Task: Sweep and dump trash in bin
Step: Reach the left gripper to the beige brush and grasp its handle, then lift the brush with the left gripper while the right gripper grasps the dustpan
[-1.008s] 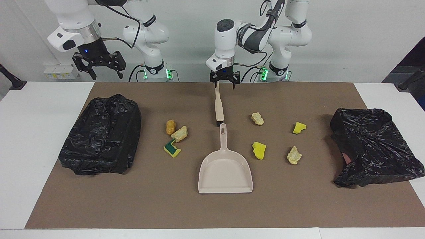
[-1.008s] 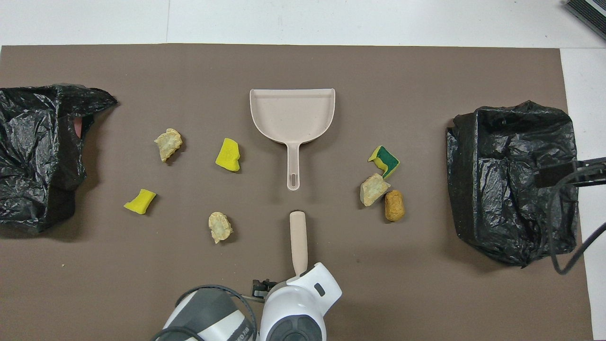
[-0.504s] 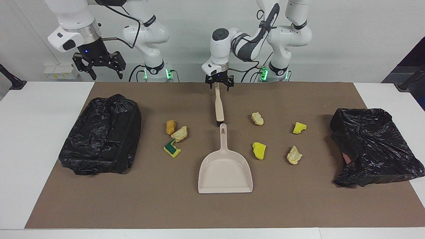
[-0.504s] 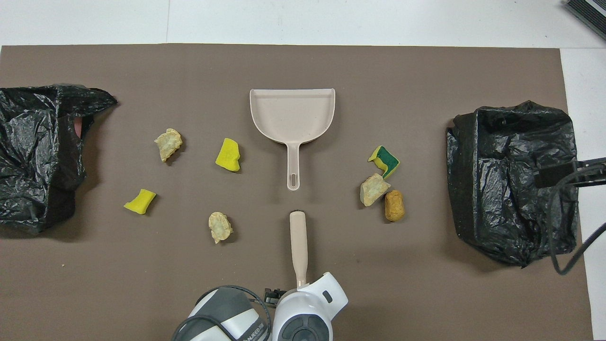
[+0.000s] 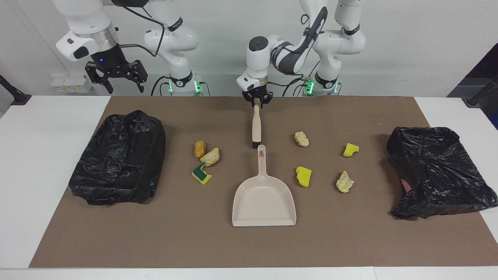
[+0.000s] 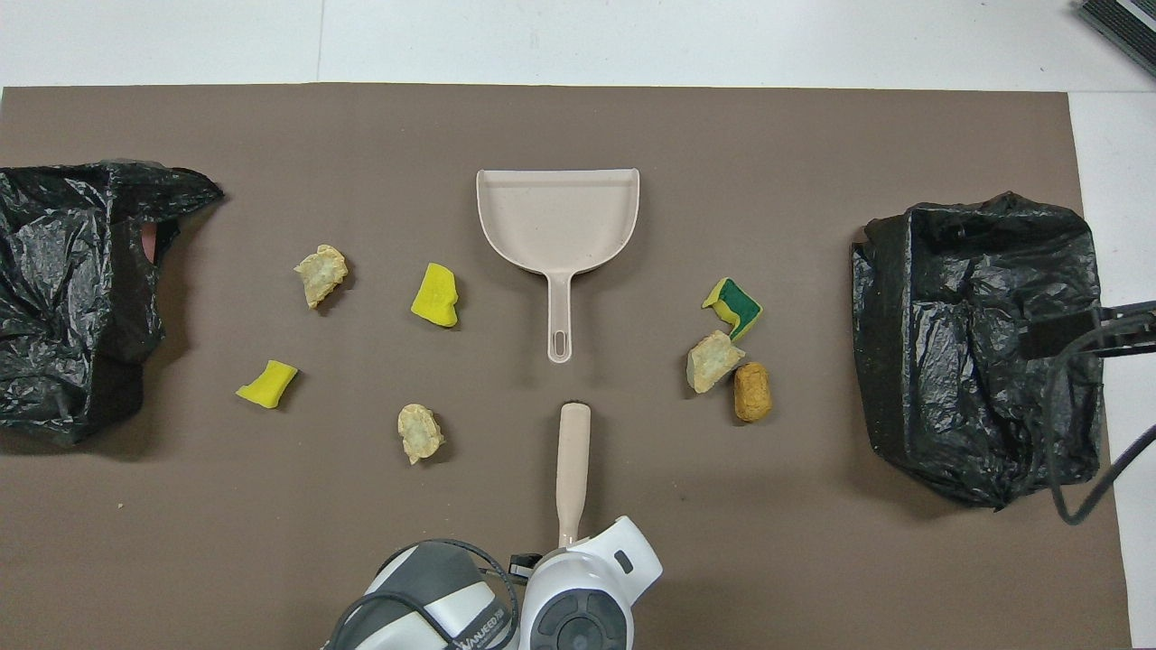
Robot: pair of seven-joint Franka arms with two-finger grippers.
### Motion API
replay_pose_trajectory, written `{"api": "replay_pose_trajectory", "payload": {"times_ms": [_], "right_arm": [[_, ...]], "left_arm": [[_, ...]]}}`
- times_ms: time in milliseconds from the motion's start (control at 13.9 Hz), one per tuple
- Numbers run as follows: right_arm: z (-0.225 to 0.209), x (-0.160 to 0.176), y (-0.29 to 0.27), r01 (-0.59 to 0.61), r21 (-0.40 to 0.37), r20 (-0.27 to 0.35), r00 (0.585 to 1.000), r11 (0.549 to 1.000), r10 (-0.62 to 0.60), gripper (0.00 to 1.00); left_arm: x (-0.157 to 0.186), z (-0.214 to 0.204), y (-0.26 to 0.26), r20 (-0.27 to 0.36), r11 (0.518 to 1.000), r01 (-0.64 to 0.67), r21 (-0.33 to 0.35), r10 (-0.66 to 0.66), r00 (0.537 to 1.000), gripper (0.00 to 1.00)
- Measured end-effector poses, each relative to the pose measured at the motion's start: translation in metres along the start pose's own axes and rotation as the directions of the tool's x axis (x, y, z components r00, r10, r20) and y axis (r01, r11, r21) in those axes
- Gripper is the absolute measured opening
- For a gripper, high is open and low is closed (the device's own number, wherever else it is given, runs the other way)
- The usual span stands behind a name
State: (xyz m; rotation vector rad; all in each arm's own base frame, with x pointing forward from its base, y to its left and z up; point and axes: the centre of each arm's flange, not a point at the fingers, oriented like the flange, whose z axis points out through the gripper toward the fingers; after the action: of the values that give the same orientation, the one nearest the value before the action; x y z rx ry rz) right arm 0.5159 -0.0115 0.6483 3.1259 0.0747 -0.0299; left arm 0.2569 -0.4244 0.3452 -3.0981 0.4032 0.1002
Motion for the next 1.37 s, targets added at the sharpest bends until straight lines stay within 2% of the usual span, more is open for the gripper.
{"api": "replay_pose_trajectory", "payload": {"times_ms": [360, 576, 720, 864, 1008, 1152, 1368], "right_arm": [[0.0, 0.0, 0.0, 0.0, 0.0, 0.0, 1.0, 1.0, 0.0, 1.0], [0.0, 0.0, 0.0, -0.001, 0.0, 0.0, 1.0, 1.0, 0.001, 1.0], [0.0, 0.0, 0.0, 0.007, 0.002, 0.0, 1.0, 1.0, -0.007, 1.0], [0.007, 0.002, -0.009, 0.024, 0.009, 0.004, 1.0, 1.0, -0.024, 1.0], [0.021, 0.012, -0.033, 0.025, 0.019, -0.016, 1.0, 0.999, -0.025, 1.0], [0.042, 0.024, -0.077, -0.008, 0.019, -0.011, 1.0, 1.0, 0.008, 1.0], [0.077, 0.044, -0.14, -0.055, 0.025, -0.013, 0.998, 0.998, 0.056, 1.0]], "left_arm": [[0.007, -0.006, -0.01, 0.017, 1.0, 0.006, 0.019, -0.007, 1.0, 0.26], [0.032, -0.024, -0.054, 0.067, 0.998, 0.025, 0.065, -0.029, 0.997, 0.26], [0.046, -0.042, -0.084, 0.059, 0.997, 0.038, 0.068, -0.042, 0.997, 0.26], [0.063, -0.051, -0.111, 0.036, 0.995, 0.083, 0.047, -0.084, 0.996, 0.26], [0.087, -0.055, -0.14, -0.014, 0.995, 0.102, -0.002, -0.102, 0.995, 0.26], [0.109, -0.049, -0.164, -0.045, 0.995, 0.094, -0.041, -0.096, 0.994, 0.26], [0.128, -0.025, -0.179, -0.05, 0.992, 0.093, -0.079, -0.098, 0.994, 0.26]]}}
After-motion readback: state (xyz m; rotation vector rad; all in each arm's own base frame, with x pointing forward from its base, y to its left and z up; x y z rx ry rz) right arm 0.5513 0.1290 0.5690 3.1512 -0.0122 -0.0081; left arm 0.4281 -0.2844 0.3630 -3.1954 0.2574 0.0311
